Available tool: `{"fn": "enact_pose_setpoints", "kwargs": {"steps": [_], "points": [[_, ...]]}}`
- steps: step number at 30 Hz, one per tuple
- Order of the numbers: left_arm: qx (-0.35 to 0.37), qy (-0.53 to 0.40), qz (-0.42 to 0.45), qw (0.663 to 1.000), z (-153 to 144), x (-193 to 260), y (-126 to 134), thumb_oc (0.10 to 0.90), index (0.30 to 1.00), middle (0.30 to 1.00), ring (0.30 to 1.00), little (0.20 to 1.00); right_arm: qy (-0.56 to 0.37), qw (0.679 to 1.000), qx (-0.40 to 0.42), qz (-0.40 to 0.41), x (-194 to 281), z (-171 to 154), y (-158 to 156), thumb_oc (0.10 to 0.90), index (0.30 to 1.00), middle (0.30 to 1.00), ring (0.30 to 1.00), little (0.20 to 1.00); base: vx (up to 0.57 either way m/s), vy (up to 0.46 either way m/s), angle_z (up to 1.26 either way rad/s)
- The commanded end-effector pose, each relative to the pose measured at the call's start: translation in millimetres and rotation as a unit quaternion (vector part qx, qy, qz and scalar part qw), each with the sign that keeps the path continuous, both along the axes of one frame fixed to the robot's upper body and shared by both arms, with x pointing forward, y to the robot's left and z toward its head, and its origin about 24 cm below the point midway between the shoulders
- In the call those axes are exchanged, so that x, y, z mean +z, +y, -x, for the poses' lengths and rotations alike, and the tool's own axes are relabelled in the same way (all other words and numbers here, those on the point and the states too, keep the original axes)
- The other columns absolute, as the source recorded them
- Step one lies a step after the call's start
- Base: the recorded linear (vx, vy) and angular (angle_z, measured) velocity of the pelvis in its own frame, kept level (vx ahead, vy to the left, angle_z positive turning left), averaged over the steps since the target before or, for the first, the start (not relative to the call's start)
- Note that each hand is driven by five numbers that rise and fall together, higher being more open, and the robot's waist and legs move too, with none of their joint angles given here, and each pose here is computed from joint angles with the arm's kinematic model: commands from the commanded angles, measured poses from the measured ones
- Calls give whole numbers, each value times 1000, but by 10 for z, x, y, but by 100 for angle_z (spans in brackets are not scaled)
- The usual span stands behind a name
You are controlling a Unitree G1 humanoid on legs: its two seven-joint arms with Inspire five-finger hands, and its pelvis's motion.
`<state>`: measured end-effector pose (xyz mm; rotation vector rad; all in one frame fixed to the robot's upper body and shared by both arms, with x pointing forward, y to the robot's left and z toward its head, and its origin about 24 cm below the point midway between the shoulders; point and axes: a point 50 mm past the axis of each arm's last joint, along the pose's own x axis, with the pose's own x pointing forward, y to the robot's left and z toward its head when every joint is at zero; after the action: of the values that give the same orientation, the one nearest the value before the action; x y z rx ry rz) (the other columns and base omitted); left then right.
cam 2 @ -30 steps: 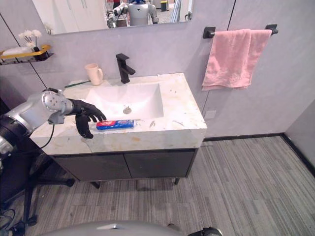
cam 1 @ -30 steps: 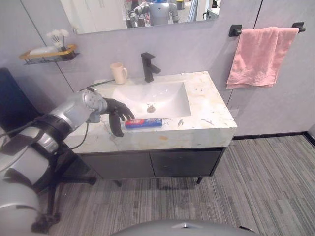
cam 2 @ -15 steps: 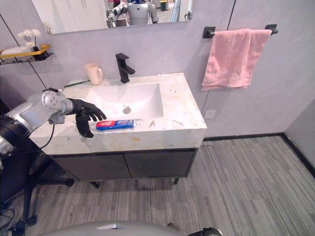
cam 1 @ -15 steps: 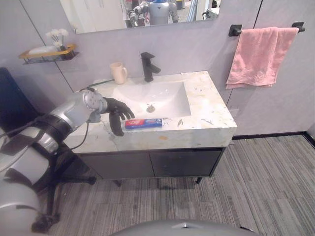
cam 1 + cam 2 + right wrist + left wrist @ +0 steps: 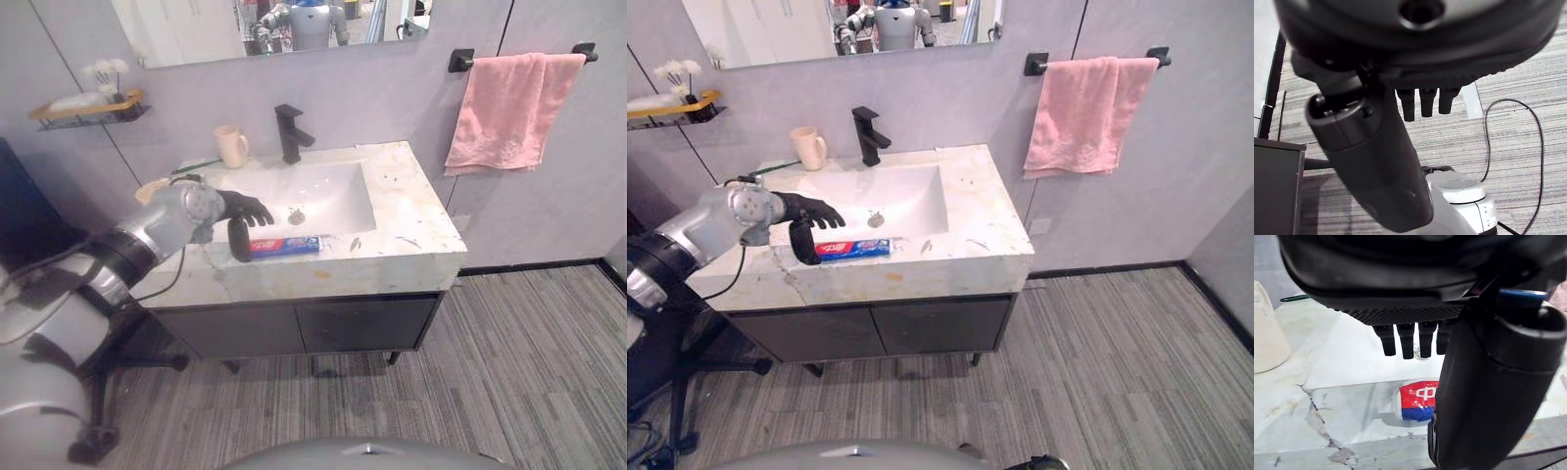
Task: Organize the bathroom.
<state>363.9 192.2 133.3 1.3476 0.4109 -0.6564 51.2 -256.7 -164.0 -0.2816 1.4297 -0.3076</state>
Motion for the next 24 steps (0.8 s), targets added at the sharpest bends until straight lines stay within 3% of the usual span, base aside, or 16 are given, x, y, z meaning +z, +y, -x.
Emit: {"fn": "enact_pose_setpoints", "kwargs": {"steps": [1,24], "points": [[68,-132,5,989,-165,620,252,800,900,900,900,900,-17,999,1,32,68,-108,-170,800,900,900,900,900,-10,3,-4],[56,-189,-28,980,-78,360,178,800,900,900,900,900,-25,999,-23,23,44,-100,-99,800,900,900,900,900,-1,0,0]]}}
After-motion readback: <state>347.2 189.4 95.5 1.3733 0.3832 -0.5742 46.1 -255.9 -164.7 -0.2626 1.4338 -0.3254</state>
